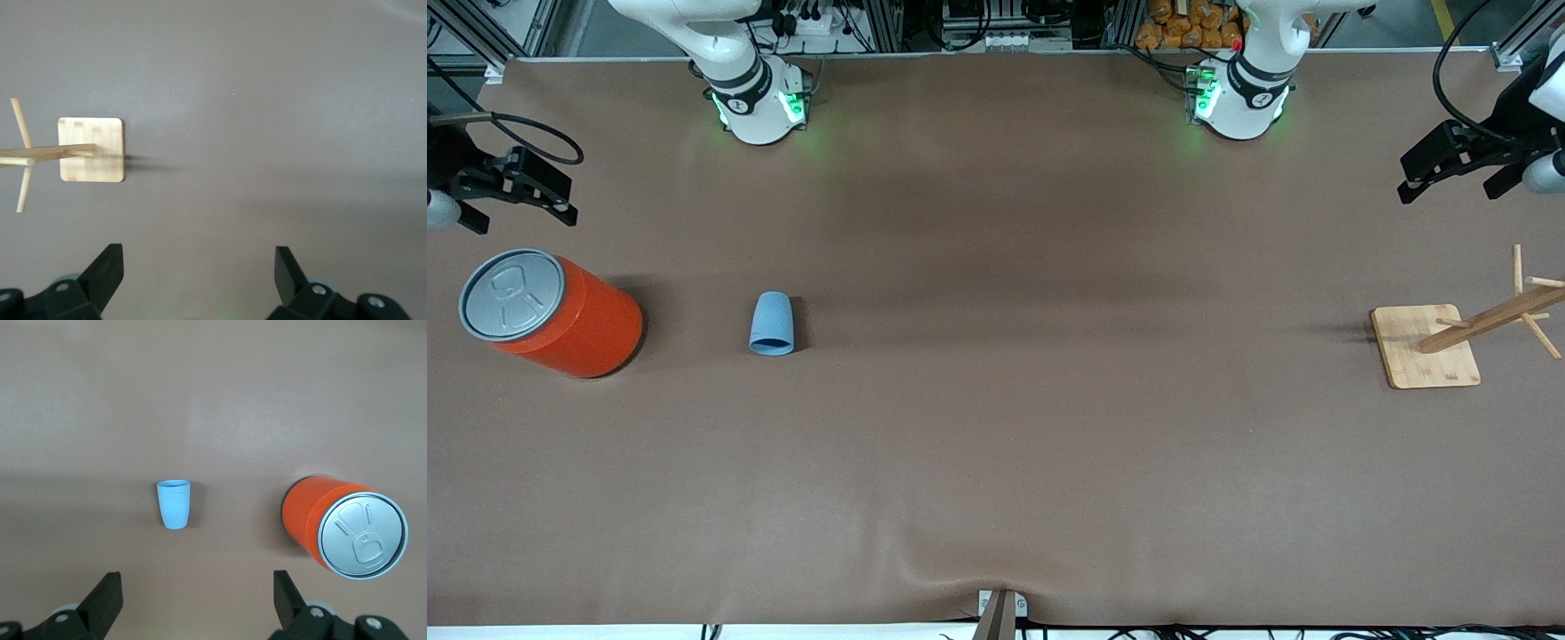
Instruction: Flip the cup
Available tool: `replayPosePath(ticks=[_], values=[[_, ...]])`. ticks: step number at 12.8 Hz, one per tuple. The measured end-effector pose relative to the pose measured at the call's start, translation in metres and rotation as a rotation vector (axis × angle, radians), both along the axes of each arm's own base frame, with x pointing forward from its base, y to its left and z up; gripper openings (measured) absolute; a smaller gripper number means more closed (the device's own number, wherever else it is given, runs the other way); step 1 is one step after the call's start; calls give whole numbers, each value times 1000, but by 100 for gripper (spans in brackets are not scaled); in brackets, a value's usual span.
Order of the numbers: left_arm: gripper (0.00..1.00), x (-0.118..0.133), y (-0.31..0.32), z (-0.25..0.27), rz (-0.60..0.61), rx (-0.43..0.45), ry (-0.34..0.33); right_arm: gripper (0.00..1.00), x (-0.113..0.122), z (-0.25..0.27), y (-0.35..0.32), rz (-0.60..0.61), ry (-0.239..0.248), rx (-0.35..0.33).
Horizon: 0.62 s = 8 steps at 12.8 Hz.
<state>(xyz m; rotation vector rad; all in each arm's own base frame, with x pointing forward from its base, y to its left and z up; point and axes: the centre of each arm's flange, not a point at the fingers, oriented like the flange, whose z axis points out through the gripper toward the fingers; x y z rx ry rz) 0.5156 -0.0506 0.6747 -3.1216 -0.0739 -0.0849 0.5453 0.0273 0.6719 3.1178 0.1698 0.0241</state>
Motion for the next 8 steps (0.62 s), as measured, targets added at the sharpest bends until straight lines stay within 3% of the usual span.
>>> replayPosePath(ticks=[8], values=[[100, -1, -4, 0, -9, 18, 0, 100, 0, 0, 0, 0, 1, 0]])
